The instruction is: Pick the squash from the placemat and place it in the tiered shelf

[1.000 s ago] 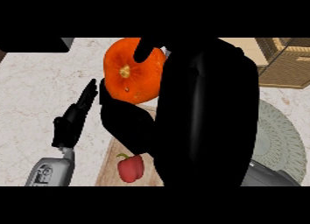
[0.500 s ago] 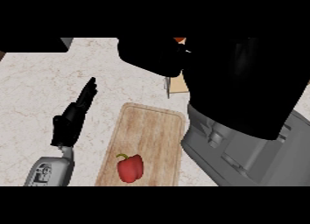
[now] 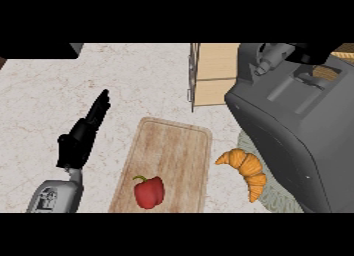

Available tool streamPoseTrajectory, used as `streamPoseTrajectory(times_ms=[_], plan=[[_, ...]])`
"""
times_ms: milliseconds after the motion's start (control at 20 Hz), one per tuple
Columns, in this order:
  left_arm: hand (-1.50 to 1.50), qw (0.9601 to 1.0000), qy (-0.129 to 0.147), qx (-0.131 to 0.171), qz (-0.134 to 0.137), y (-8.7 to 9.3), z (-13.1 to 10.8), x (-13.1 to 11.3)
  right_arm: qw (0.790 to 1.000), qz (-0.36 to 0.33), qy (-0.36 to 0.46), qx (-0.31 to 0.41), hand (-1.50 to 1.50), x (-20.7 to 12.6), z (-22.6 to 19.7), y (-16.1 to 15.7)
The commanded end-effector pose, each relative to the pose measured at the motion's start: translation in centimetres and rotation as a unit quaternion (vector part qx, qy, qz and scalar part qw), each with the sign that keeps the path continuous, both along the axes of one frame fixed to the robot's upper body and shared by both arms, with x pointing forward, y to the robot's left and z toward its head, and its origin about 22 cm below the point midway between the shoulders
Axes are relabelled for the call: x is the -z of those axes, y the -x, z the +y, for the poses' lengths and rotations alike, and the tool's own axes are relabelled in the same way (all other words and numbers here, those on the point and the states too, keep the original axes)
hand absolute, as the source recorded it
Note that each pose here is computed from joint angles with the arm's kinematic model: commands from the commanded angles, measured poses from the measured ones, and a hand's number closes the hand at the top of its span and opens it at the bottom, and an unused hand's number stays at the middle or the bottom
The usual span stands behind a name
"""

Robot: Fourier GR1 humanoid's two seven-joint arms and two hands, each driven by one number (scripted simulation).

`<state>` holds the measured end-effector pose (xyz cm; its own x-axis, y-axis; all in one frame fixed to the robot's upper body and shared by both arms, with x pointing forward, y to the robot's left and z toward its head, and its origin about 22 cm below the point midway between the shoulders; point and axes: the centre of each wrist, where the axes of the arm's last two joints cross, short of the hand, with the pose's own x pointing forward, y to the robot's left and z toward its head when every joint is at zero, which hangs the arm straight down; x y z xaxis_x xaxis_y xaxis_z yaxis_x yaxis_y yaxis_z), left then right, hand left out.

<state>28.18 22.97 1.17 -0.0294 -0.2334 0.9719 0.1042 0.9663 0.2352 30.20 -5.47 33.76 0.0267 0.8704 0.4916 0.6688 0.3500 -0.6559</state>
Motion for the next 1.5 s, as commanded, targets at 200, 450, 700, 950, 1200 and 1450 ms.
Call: streamPoseTrajectory(times_ms=[200,450,700,950,1200,1450], plan=[[0.00,1.0000,0.003,-0.001,0.001,0.2,0.1,0.5,0.997,-0.006,0.079,0.011,1.50,3.4,-0.3,-4.0],[0.00,1.0000,-0.007,0.000,0.002,0.4,-0.1,0.6,0.998,-0.009,0.033,0.049,1.50,3.1,-2.1,-6.5],[0.00,1.0000,0.000,0.001,-0.006,0.7,-1.9,-0.4,0.990,-0.085,-0.109,-0.030,1.50,4.7,-4.3,-6.8],[0.00,0.9999,0.011,-0.006,-0.005,-0.4,-1.3,0.2,0.989,-0.088,-0.108,-0.040,1.50,5.7,-5.8,-8.5],[0.00,1.0000,0.001,-0.003,0.004,0.0,-2.4,0.8,0.990,-0.080,-0.106,-0.043,1.50,5.9,-7.3,-10.3],[0.00,0.9999,0.005,-0.003,0.009,1.0,-0.2,0.7,0.990,-0.037,-0.065,0.117,-1.50,6.4,-8.0,-10.9]])
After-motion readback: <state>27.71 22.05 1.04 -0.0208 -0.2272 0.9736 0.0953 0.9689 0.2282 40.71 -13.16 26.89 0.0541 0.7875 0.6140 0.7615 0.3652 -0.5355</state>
